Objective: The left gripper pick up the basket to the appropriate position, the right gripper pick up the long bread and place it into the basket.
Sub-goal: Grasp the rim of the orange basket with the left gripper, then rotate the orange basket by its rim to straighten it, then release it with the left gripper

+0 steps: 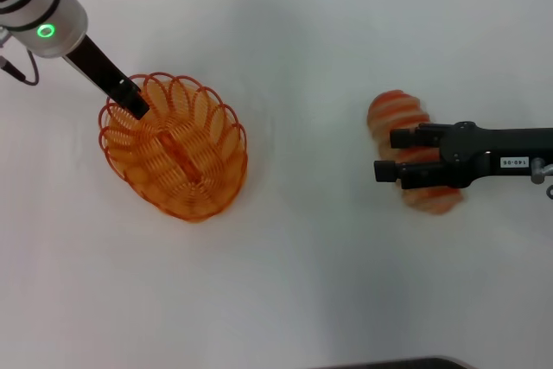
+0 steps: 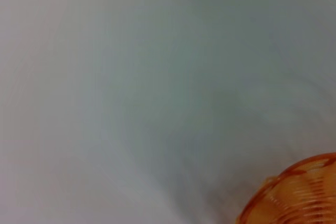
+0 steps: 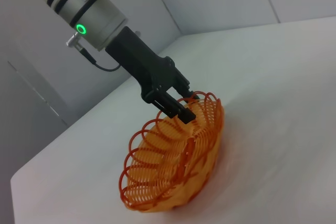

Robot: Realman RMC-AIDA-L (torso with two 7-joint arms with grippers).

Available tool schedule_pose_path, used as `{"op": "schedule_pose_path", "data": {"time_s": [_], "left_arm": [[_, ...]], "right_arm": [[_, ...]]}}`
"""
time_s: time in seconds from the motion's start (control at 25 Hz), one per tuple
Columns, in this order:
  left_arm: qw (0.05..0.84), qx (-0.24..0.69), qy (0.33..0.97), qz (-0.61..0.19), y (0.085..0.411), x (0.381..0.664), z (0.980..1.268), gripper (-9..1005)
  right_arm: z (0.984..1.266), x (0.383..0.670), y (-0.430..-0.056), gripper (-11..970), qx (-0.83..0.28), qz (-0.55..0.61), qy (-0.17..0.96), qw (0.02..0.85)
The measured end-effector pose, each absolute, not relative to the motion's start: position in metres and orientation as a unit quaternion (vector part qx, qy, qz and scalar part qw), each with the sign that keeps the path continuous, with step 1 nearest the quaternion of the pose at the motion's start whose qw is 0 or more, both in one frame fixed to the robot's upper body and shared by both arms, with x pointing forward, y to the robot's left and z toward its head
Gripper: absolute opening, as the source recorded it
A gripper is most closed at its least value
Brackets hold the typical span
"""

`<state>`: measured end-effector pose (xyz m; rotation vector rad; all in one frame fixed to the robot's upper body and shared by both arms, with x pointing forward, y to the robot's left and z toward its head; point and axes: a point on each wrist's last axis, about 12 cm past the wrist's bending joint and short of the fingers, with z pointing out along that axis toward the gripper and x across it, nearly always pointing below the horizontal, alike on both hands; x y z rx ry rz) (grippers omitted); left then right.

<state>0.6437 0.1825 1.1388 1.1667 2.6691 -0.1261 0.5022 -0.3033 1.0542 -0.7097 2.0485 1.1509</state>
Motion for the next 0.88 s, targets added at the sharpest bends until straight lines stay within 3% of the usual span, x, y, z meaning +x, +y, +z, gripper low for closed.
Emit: {"op": "schedule_pose_path", "data": {"time_s": [0.28, 0.6, 0.88], "left_arm": [[0.112, 0.401, 0.908, -0.047, 0.178, 0.643, 1.139, 304], [0.111, 0.391, 0.912, -0.057, 0.178, 0.643, 1.142, 188], [0.141, 0.305, 0.932, -0.134, 0.201, 0.649, 1.164, 133]], "right_arm": [[1.054, 0.504, -0.303, 928, -0.273, 0.44, 0.786, 0.338], [1.054, 0.504, -0.302, 927, -0.276, 0.439, 0.785, 0.339], [1.055, 0.504, -0.304, 926, -0.28, 0.435, 0.785, 0.341]]}}
